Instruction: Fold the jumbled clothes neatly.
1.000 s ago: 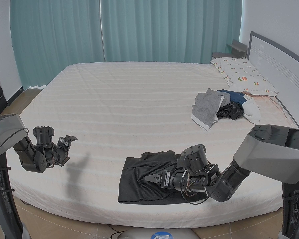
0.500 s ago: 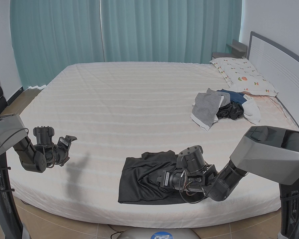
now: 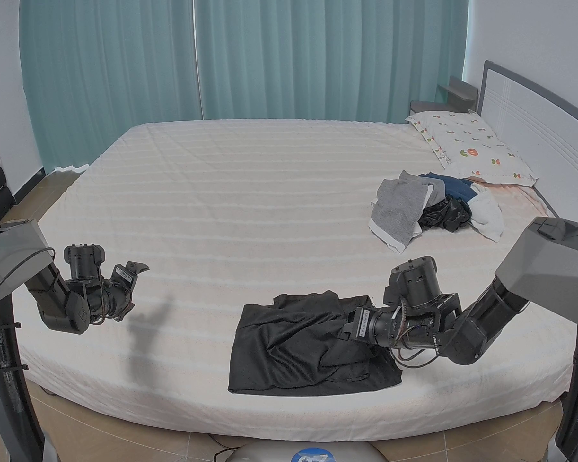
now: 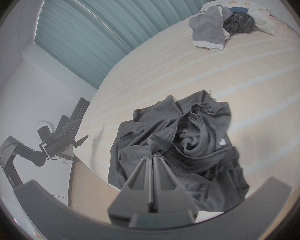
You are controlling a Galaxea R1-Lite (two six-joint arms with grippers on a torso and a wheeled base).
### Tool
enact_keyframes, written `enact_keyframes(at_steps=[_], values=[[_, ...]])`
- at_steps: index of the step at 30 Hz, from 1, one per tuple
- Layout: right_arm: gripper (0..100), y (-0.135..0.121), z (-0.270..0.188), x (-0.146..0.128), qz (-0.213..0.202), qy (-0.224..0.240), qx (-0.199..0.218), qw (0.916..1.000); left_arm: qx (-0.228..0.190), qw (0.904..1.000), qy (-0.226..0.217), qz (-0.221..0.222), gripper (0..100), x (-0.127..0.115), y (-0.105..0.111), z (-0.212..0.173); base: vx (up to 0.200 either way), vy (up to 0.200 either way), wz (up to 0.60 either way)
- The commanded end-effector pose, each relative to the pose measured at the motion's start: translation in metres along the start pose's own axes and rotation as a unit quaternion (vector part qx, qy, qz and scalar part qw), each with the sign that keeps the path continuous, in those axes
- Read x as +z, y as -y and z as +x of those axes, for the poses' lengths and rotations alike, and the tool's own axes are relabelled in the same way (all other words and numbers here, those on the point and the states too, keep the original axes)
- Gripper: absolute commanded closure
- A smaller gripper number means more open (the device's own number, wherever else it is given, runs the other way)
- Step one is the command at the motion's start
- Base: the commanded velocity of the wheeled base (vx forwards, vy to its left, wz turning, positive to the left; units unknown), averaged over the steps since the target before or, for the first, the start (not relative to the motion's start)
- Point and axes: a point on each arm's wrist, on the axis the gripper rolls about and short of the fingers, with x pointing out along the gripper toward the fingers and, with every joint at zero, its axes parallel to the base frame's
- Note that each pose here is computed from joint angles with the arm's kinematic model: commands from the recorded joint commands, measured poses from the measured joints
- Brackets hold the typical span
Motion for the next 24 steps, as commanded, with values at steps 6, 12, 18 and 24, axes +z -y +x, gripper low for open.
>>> enact_keyframes(at_steps=[6,12,18,24], values=[[100,0.030,-0.030,0.010,0.001,0.007,-0.035,0.9994,0.001,1.0000,-0.001,0.000,0,-0.001,-0.001,0.000,0.000,0.000,0.00],[100,0.043,-0.036,0.007,0.000,-0.005,-0.046,0.9989,0.001,1.0000,-0.001,0.000,0,-0.001,0.000,0.000,0.000,0.000,0.00],[100,0.053,-0.039,-0.007,-0.021,-0.035,-0.060,0.9974,0.001,1.0000,-0.001,0.000,0,-0.001,0.000,0.000,0.000,0.000,0.00],[100,0.066,-0.037,-0.015,-0.034,-0.062,-0.083,0.9940,0.001,1.0000,-0.001,0.000,0,-0.001,-0.001,0.000,0.000,0.000,0.00]])
